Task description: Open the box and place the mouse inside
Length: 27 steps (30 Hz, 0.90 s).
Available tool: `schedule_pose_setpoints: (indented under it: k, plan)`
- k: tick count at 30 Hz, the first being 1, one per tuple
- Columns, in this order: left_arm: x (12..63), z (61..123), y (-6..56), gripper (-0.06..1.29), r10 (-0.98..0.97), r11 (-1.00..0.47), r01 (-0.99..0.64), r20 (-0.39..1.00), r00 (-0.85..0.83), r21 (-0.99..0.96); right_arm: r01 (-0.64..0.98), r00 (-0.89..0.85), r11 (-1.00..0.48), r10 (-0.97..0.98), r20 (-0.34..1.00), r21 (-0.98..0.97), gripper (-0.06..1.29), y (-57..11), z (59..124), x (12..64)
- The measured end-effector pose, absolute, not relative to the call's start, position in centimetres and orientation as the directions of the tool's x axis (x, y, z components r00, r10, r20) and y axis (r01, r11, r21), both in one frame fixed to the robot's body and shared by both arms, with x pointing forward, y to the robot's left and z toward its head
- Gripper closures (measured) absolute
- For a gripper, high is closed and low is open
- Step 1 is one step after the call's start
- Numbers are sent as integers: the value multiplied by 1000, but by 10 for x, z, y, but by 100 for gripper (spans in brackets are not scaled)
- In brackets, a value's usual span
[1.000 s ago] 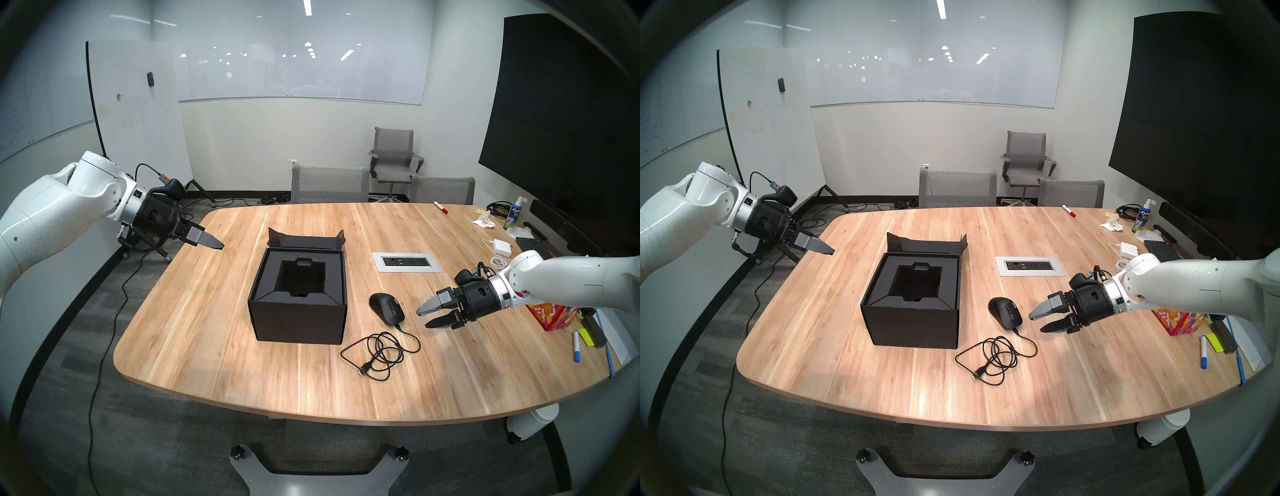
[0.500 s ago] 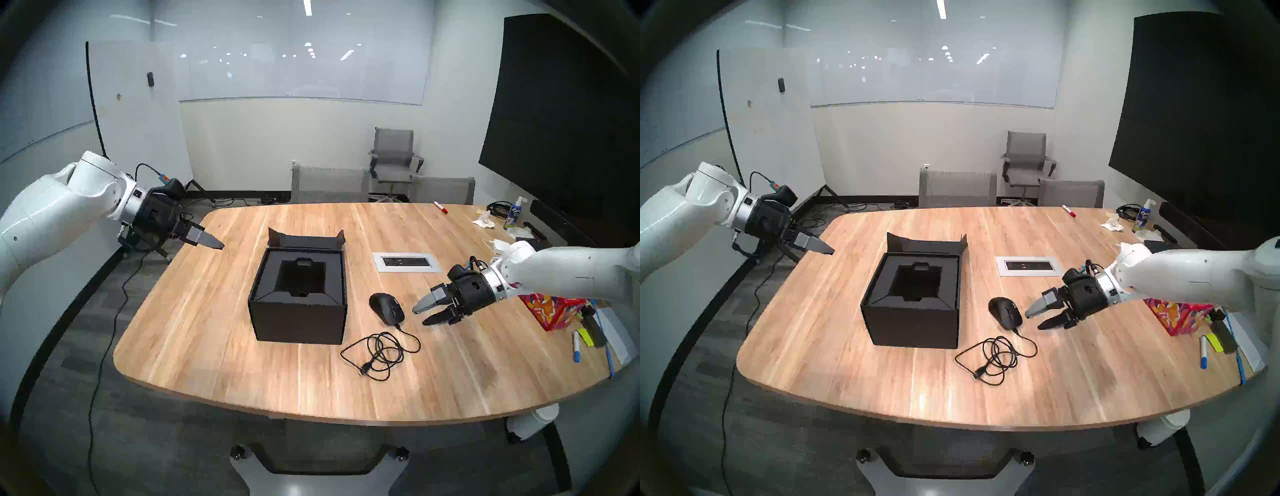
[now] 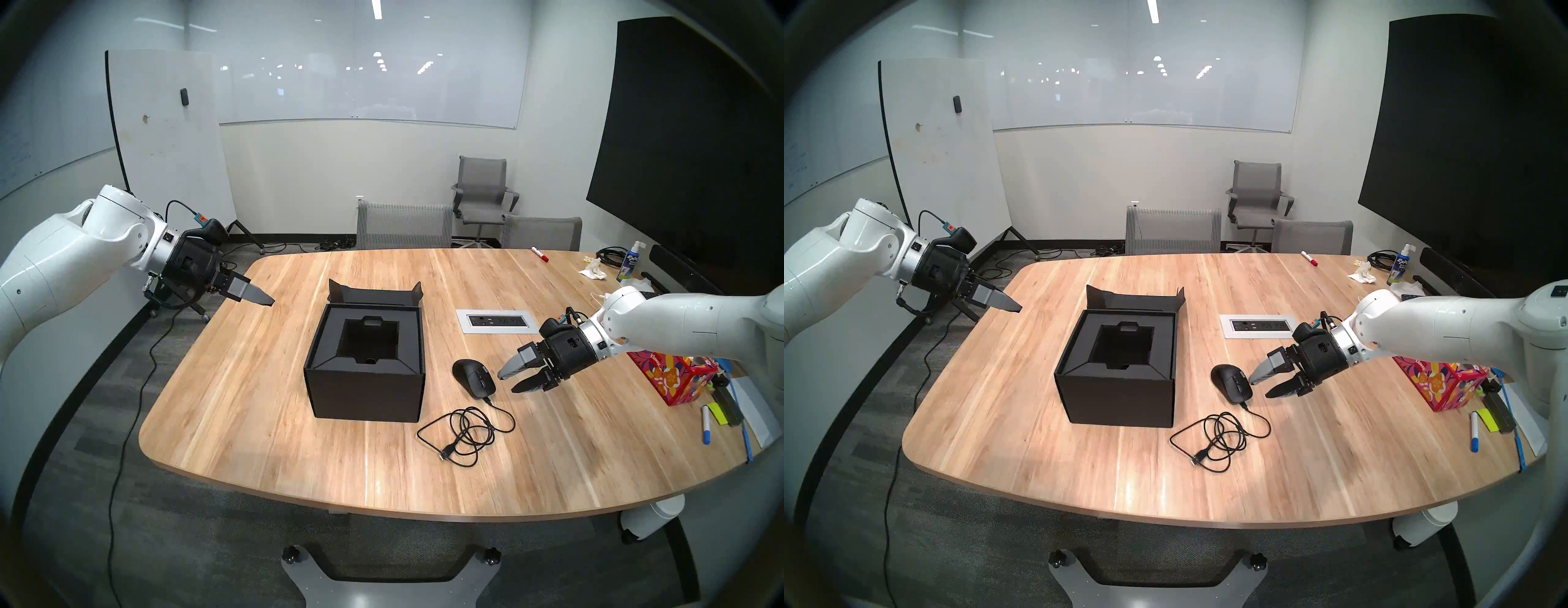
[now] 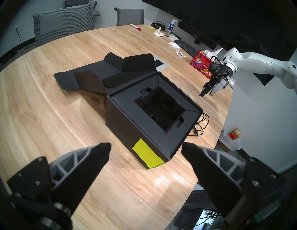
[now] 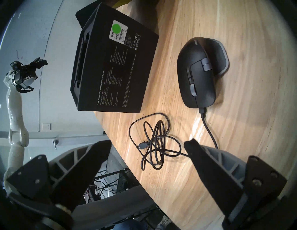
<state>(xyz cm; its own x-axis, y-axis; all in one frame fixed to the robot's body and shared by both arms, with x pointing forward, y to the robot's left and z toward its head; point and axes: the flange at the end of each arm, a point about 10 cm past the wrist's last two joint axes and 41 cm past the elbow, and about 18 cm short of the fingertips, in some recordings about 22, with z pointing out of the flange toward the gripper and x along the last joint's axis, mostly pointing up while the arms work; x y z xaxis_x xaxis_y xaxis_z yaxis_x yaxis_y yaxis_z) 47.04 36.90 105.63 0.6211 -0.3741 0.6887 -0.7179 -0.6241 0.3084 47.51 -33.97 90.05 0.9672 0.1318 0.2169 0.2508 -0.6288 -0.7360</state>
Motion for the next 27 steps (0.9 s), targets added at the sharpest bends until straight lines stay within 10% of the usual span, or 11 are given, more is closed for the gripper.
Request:
schedule_pose_setpoints:
  k: [27]
  plan:
    - [470, 1057, 369, 3, -376, -620, -721, 688, 620, 311, 252, 966, -712, 142, 217, -656, -1, -325, 889, 482]
